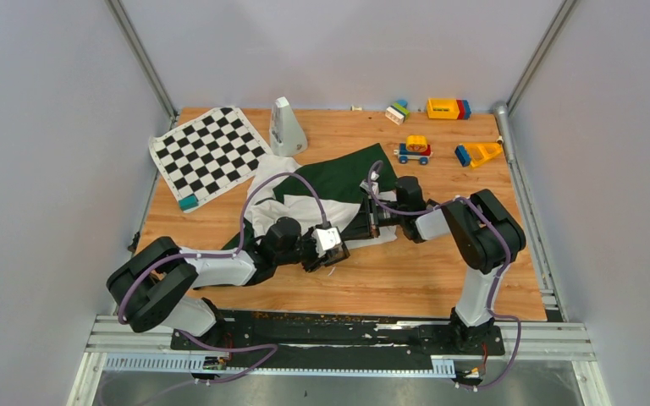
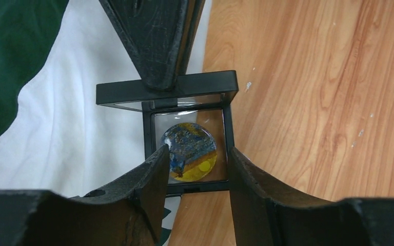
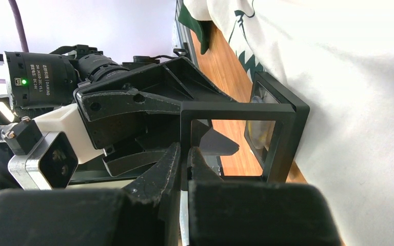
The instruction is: Remove the brooch from the garment
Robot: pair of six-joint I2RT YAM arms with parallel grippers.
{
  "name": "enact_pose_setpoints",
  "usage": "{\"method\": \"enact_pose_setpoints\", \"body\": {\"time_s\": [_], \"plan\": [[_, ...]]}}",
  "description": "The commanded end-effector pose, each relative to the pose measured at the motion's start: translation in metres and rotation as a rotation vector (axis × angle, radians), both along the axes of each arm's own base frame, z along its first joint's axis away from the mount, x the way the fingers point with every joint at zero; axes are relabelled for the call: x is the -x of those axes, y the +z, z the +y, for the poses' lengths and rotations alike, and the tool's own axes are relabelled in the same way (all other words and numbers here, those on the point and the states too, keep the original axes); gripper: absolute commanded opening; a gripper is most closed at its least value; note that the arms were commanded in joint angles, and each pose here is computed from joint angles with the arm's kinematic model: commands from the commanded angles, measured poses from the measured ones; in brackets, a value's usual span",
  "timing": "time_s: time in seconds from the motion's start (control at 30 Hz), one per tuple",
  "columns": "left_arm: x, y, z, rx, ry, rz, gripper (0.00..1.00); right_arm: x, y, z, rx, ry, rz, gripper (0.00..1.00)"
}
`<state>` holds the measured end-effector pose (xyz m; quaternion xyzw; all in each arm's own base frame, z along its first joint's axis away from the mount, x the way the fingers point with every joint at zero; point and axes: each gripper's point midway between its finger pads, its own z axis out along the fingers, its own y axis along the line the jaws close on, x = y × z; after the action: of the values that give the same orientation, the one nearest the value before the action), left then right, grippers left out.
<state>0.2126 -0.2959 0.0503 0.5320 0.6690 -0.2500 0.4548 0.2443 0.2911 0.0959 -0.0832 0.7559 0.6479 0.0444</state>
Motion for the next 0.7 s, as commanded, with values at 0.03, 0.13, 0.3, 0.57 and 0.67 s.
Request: {"method": "enact_pose_setpoints", "body": {"time_s": [0.03,0.13,0.3,0.57,0.67], "plan": [[0.005,0.027,-0.013,0.090,-0.058,-0.041,0.54,-0.001,0.005,-0.004,-0.023,0.007,-0.041,0.00],[0.009,0.036,-0.012,0.131,-0.064,-0.058,0.56,-0.003,0.005,-0.007,-0.016,-0.006,-0.043,0.00],[0.001,0.061,0.003,0.232,0.070,-0.094,0.71,-0.009,0.002,-0.015,0.011,-0.042,-0.032,0.00],[-0.034,0.065,0.033,0.387,0.380,0.158,0.74,-0.017,-0.007,-0.027,0.170,-0.127,-0.072,0.00],[-0.043,0.060,0.037,0.360,0.423,0.222,0.76,-0.015,-0.011,-0.032,0.239,-0.151,-0.059,0.00]]}}
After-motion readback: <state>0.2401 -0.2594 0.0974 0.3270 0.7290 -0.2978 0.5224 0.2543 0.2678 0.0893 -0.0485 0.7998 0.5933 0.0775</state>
